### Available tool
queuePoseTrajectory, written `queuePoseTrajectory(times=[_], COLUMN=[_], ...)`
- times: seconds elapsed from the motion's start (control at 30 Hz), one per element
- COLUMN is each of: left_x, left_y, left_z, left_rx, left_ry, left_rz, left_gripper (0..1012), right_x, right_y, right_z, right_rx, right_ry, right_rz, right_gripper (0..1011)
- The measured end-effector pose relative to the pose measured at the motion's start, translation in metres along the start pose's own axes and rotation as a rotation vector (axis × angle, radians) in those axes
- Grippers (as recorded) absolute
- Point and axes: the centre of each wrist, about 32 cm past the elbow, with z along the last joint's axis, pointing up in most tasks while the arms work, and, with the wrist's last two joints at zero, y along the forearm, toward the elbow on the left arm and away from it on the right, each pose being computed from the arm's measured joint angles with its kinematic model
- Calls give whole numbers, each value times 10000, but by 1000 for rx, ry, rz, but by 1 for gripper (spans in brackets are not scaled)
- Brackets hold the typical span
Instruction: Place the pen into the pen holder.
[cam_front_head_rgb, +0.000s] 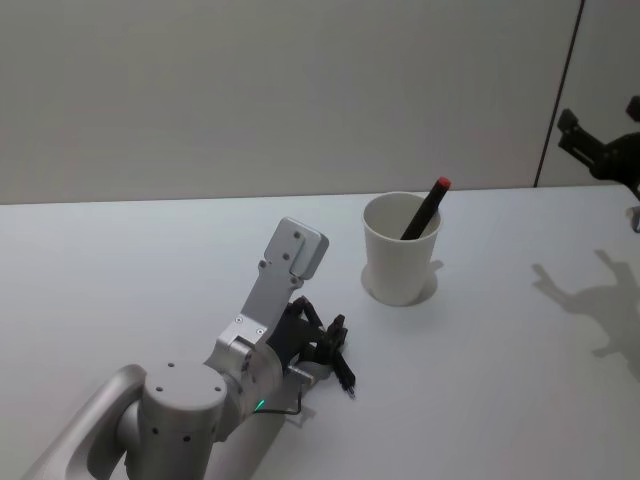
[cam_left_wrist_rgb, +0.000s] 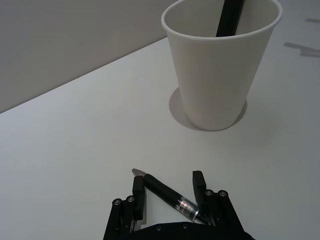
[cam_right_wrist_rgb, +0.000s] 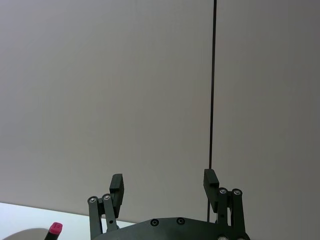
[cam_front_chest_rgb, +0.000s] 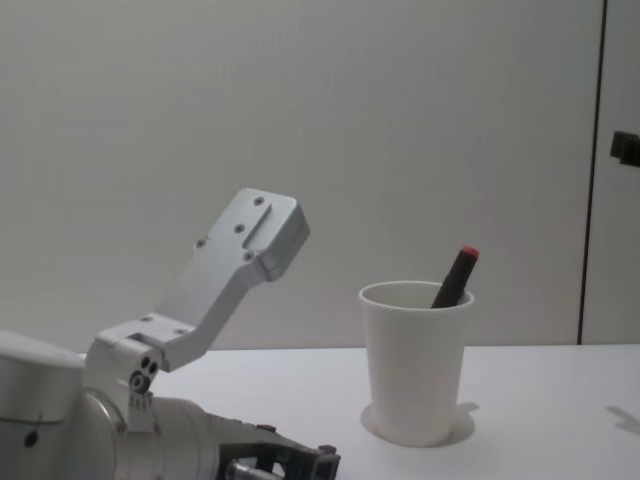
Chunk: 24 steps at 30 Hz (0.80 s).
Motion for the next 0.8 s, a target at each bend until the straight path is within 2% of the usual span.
queuePoseTrajectory(times=[0.8], left_x=[4], left_y=[-2], left_z=[-4], left_rx=[1], left_ry=[-2], left_rz=[2], left_gripper=[429], right_x=[0], right_y=[0], right_z=[0], right_rx=[0], right_ry=[0], right_rz=[0], right_gripper=[1002])
